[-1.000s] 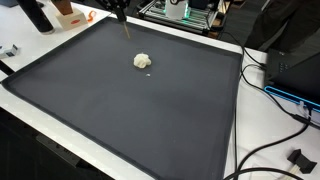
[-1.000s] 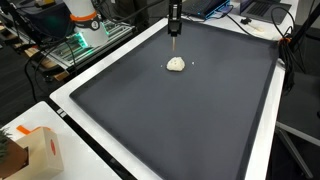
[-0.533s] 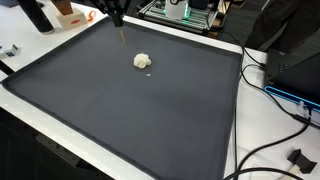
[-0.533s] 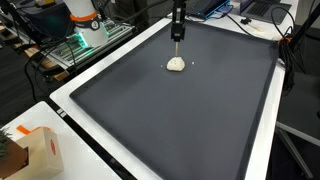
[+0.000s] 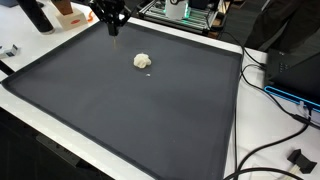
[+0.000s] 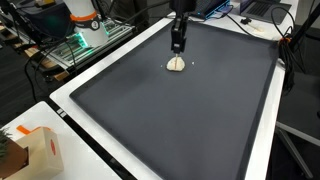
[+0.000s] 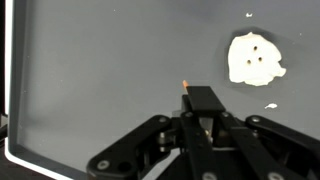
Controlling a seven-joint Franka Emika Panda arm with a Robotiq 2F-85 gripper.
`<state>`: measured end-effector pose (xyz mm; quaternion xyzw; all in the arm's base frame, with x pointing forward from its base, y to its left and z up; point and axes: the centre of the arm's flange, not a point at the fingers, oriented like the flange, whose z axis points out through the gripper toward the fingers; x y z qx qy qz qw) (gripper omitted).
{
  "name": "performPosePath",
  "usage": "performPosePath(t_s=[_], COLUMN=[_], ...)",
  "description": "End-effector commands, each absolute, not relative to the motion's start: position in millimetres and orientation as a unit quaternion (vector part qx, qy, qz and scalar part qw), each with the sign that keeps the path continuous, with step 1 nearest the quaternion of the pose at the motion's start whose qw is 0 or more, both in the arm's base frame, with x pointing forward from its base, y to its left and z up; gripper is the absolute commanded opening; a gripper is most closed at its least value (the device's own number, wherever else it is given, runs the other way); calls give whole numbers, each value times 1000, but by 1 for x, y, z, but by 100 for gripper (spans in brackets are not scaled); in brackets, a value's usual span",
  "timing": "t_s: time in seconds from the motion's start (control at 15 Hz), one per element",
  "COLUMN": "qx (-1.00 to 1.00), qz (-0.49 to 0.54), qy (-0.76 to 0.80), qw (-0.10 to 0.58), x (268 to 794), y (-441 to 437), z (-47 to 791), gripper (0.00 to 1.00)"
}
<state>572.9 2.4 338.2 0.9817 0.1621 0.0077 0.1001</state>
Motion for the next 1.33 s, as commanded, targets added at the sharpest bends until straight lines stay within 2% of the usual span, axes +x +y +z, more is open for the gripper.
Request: performPosePath(t_s=[0.0, 0.87, 1.27], qx=[980, 960, 952], qz=[8, 52, 70], qy=[132, 57, 35], qw=[151, 269, 296], x=[567, 562, 562], y=[13, 37, 45], z=[319, 275, 260], gripper=[3, 3, 3])
